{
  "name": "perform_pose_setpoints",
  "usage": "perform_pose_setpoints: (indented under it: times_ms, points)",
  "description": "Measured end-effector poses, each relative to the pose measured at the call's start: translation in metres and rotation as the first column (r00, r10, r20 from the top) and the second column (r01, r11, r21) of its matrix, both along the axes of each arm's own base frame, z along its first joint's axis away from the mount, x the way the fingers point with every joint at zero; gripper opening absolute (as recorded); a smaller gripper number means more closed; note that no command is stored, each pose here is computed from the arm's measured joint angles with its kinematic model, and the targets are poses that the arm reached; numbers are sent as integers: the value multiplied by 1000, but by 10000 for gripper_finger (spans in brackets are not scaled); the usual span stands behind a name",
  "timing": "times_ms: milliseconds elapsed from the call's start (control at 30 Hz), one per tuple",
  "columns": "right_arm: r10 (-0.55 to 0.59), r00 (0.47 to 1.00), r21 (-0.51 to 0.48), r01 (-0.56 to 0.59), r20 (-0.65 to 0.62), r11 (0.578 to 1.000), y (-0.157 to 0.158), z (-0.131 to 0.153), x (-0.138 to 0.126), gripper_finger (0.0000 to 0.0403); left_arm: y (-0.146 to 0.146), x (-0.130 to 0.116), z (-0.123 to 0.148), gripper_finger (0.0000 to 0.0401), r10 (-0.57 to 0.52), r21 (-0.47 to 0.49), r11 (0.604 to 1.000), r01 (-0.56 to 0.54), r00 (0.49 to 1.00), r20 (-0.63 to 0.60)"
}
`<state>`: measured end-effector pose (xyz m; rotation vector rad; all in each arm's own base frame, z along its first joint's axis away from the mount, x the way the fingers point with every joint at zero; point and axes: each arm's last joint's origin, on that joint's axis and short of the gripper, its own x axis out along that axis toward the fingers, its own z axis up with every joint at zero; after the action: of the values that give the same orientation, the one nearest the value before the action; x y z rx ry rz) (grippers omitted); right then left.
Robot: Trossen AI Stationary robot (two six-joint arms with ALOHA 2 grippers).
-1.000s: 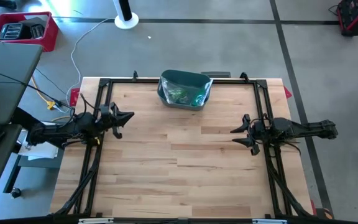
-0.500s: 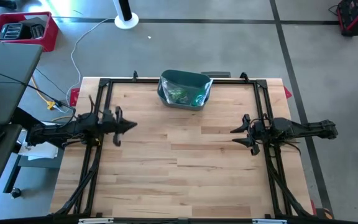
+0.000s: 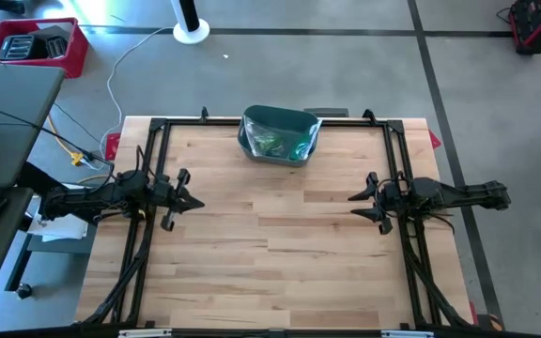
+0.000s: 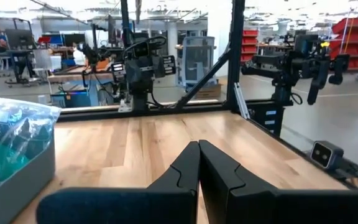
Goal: Roll bandage
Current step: Return to Home Position
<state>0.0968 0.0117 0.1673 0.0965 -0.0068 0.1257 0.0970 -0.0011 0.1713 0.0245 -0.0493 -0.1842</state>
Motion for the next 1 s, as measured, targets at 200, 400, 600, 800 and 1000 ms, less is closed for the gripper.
perform_pose_setpoints:
  times_ms: [200,400,600,800,1000]
  points:
    - [0,1000,0,0,0,1000,0,0,0,170,0,0,0,1,-2,-32,999,2,1000,-6]
    - [0,1000,0,0,0,1000,0,0,0,170,0,0,0,1,-2,-31,1000,2,1000,-6]
    - [0,1000,0,0,0,1000,0,0,0,170,0,0,0,1,-2,-31,1000,2,1000,-6]
    - [0,1000,0,0,0,1000,0,0,0,170,0,0,0,1,-2,-32,999,2,1000,-6]
    - [0,1000,0,0,0,1000,0,0,0,170,0,0,0,1,-2,-32,999,2,1000,-6]
